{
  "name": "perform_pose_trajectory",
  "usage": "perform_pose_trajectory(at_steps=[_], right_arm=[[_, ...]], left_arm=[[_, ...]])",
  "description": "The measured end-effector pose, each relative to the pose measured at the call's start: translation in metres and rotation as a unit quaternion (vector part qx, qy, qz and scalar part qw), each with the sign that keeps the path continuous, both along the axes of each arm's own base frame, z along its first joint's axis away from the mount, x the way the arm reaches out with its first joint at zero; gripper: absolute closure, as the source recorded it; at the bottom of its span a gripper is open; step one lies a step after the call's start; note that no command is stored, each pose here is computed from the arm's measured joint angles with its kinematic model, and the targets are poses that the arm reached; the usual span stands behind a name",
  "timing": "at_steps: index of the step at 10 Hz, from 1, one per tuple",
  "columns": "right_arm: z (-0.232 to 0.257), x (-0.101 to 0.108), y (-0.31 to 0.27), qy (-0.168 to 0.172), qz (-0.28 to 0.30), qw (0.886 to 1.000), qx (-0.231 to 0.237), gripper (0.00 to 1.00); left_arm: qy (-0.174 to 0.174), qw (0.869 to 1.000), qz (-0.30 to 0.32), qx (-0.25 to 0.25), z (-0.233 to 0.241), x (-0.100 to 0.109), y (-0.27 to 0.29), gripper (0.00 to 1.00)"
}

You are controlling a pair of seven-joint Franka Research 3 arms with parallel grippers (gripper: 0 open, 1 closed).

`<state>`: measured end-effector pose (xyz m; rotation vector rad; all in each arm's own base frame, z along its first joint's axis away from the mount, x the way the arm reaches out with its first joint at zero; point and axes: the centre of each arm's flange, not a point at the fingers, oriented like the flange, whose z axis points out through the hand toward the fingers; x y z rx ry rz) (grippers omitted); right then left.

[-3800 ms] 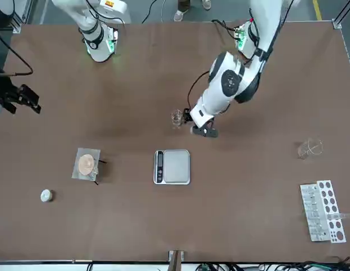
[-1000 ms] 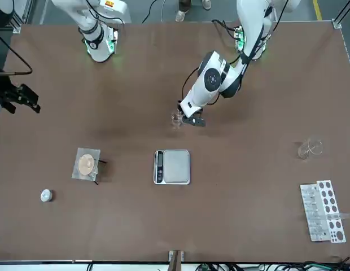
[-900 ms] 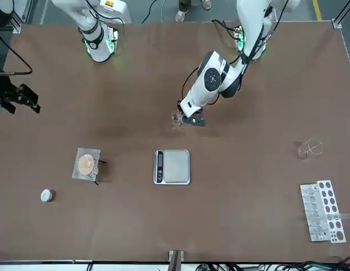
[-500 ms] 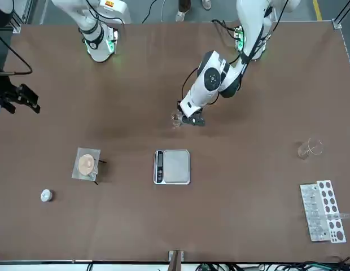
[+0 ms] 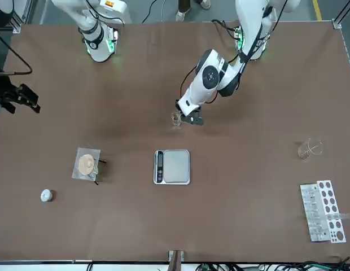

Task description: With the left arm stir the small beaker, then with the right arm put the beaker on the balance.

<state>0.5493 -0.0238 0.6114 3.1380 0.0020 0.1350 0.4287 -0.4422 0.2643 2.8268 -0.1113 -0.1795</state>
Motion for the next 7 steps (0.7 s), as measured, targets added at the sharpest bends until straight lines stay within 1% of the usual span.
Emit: perform_pose_trajectory(at_steps=[3, 7], right_arm=[[0.0004, -0.0001, -0.0002, -0.001, 0.0, 1.0, 0.0, 0.0], [0.001, -0.0003, -0.0003, -0.001, 0.0, 1.0, 0.0, 0.0]], left_arm=[[-0.001, 1.0, 0.005, -0.003, 0.0047, -0.0028, -0.0077, 0.84], [-0.003, 1.0, 0.005, -0.005, 0.0077, -0.0017, -0.0099, 0.87]])
